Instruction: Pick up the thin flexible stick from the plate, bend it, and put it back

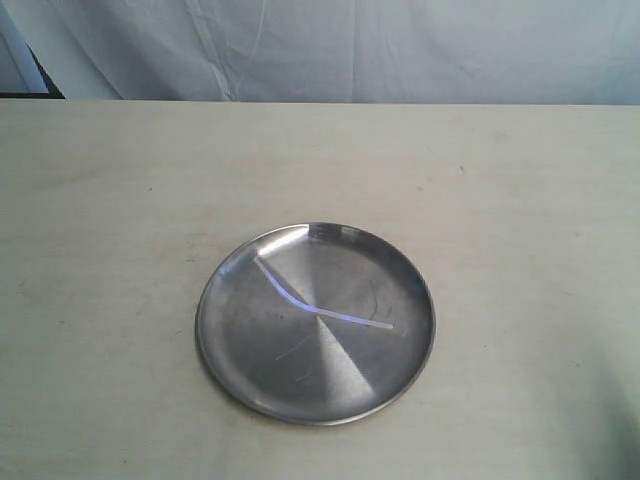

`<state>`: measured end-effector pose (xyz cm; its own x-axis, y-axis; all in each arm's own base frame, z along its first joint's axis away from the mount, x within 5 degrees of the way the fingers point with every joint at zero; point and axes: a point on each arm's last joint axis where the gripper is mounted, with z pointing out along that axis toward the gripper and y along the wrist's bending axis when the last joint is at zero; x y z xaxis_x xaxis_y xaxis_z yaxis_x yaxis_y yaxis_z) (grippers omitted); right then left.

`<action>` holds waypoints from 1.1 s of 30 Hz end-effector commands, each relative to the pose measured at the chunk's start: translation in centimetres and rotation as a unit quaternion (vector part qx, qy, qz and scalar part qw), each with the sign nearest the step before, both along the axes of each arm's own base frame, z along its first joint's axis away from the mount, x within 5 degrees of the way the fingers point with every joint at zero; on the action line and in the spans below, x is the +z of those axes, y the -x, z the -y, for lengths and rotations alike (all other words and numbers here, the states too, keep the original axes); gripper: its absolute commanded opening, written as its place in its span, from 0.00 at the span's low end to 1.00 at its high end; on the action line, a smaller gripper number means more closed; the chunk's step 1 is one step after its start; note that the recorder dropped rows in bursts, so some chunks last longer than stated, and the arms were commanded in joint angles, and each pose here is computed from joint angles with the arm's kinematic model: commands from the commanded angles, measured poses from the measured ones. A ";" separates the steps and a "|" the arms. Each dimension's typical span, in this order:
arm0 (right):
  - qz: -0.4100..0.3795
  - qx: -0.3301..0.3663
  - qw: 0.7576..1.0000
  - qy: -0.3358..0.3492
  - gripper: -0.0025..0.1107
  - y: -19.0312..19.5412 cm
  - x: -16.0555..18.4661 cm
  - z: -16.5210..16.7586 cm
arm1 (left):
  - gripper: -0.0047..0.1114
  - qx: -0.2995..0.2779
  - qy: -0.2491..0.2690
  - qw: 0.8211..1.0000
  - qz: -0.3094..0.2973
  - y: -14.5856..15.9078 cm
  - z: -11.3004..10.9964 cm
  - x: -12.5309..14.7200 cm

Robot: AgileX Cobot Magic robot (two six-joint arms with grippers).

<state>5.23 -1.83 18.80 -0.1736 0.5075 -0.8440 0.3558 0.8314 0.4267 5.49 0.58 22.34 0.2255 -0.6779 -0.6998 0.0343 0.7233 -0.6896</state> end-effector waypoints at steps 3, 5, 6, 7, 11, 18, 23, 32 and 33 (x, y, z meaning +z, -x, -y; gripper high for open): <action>0.002 -0.001 1.000 0.006 0.02 0.0 -0.1 0.0 | 0.45 0.031 -0.024 0.998 -0.043 0.0 -0.5 -0.8; 0.002 -0.001 1.000 0.006 0.02 0.0 -0.1 0.0 | 0.45 0.042 -0.043 0.995 -0.075 0.0 -0.6 -1.3; 0.002 -0.001 1.000 0.006 0.02 0.0 -0.1 0.0 | 0.45 0.047 -0.044 0.994 -0.085 0.0 -0.6 -1.5; 0.002 -0.001 1.000 0.006 0.02 0.0 -0.1 0.0 | 0.45 0.051 -0.041 0.994 -0.092 0.0 -0.7 -1.6; 0.002 -0.001 1.000 0.006 0.02 0.0 -0.1 0.0 | 0.45 0.062 -0.035 0.993 -0.095 0.0 -0.8 -1.7; 0.002 -0.001 1.000 0.006 0.02 0.0 -0.1 0.0 | 0.45 0.070 -0.063 0.990 -0.101 0.0 -0.9 -1.7; 0.002 -0.001 1.000 0.007 0.02 0.0 -0.1 0.0 | 0.45 0.075 -0.095 0.987 -0.107 0.0 -0.9 -1.7; 0.002 -0.001 1.000 0.007 0.02 0.0 -0.1 0.0 | 0.45 0.076 -0.100 0.986 -0.108 0.0 -0.9 -1.7; 0.002 -0.001 1.000 0.007 0.02 0.0 -0.1 0.0 | 0.45 0.076 -0.100 0.986 -0.108 0.0 -0.9 -1.7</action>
<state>5.23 -1.83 18.80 -0.1736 0.5075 -0.8440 0.3558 0.8314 0.4267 5.48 1.48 20.76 0.1442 -0.4987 -0.8547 -0.2136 0.8276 -0.5190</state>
